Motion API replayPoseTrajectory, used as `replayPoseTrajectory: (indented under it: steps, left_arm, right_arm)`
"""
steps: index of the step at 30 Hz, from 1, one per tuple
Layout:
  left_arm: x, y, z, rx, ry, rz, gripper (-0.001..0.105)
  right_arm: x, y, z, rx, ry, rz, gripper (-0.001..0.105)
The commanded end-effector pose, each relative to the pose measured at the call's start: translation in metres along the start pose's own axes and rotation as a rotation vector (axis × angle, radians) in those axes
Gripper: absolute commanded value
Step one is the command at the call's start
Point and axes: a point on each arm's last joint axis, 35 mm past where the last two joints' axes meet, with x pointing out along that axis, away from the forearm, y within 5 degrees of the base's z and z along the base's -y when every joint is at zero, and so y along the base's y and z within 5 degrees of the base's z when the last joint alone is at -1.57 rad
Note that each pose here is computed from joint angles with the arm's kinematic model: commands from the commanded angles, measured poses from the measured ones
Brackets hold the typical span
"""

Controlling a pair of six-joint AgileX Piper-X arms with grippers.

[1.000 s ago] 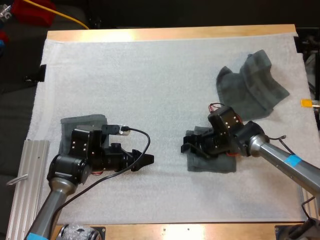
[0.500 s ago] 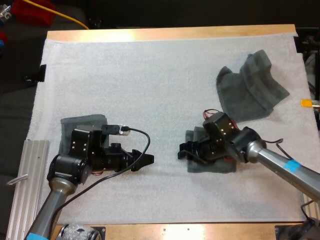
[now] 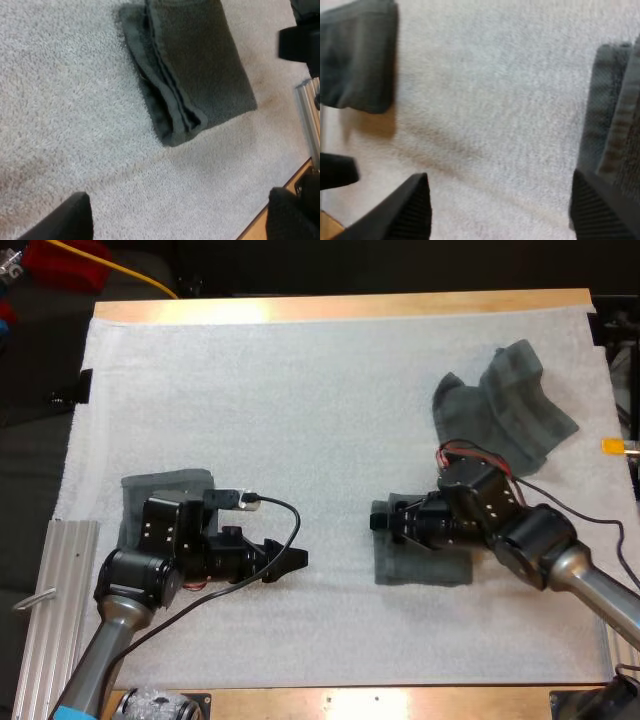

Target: Pick towel from pile, fold and stack

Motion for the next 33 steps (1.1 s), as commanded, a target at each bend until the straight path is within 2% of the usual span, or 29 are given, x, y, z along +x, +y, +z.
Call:
replayPoseTrajectory:
  steps: [1, 4, 14, 33]
  left_arm:
    - [-0.002, -0.002, 0.001, 0.02, -0.007, -0.022, 0.069]
    - [-0.002, -0.003, 0.001, 0.02, -0.003, -0.031, 0.069]
    - [-0.002, -0.003, 0.001, 0.025, -0.007, -0.033, 0.069]
    - [-0.001, -0.007, 0.002, 0.052, -0.001, -0.077, 0.069]
  right_arm:
    - [-0.008, 0.002, -0.002, -0.025, 0.001, -0.004, 0.067]
    - [-0.022, 0.004, -0.006, -0.054, 0.007, -0.015, 0.07]
    - [-0.069, 0.009, -0.025, -0.096, 0.012, -0.088, 0.07]
    - [-0.13, 0.02, -0.045, -0.131, -0.117, -0.038, 0.07]
